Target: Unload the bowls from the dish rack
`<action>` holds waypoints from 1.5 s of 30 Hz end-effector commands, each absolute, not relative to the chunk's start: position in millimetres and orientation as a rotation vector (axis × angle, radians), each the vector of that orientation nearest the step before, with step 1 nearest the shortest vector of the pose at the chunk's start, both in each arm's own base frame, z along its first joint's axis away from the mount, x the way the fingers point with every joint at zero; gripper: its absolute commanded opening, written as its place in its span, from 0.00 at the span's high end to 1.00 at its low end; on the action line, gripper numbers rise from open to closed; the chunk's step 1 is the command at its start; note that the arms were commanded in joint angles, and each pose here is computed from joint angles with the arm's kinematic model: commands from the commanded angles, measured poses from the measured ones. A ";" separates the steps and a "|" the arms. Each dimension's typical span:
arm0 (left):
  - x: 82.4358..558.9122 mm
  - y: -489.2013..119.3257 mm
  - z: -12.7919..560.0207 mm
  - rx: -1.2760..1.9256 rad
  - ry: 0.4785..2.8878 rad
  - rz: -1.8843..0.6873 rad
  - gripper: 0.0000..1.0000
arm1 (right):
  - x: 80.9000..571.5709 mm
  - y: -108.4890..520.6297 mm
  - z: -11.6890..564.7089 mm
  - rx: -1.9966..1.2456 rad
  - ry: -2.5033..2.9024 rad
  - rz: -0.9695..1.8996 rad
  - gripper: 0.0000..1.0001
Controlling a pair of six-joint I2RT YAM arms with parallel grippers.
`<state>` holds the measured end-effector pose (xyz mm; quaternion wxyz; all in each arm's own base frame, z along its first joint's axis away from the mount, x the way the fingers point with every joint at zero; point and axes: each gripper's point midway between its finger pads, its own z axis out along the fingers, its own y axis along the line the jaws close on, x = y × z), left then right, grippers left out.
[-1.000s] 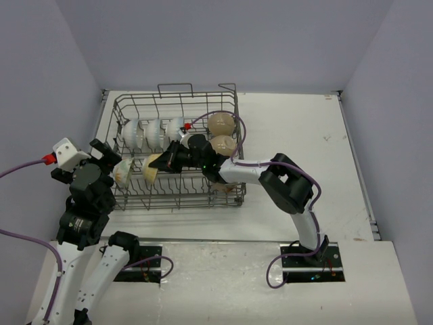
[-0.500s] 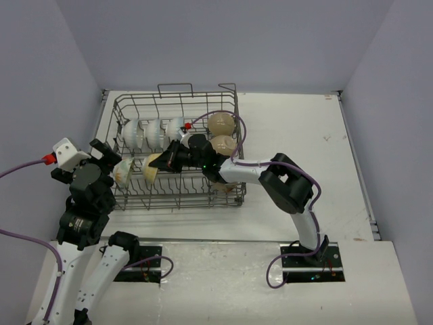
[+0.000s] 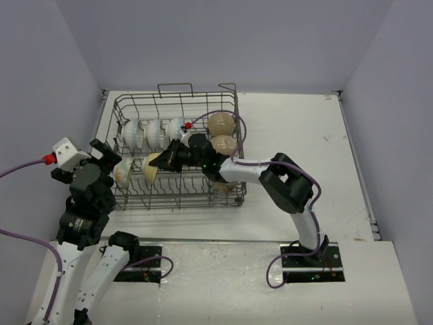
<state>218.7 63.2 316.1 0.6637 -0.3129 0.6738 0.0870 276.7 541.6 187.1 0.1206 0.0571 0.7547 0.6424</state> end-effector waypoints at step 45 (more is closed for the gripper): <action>220.0 62.3 323.9 -0.701 1.487 0.179 0.00 | 241.2 490.8 470.3 -0.197 1.169 2.404 1.00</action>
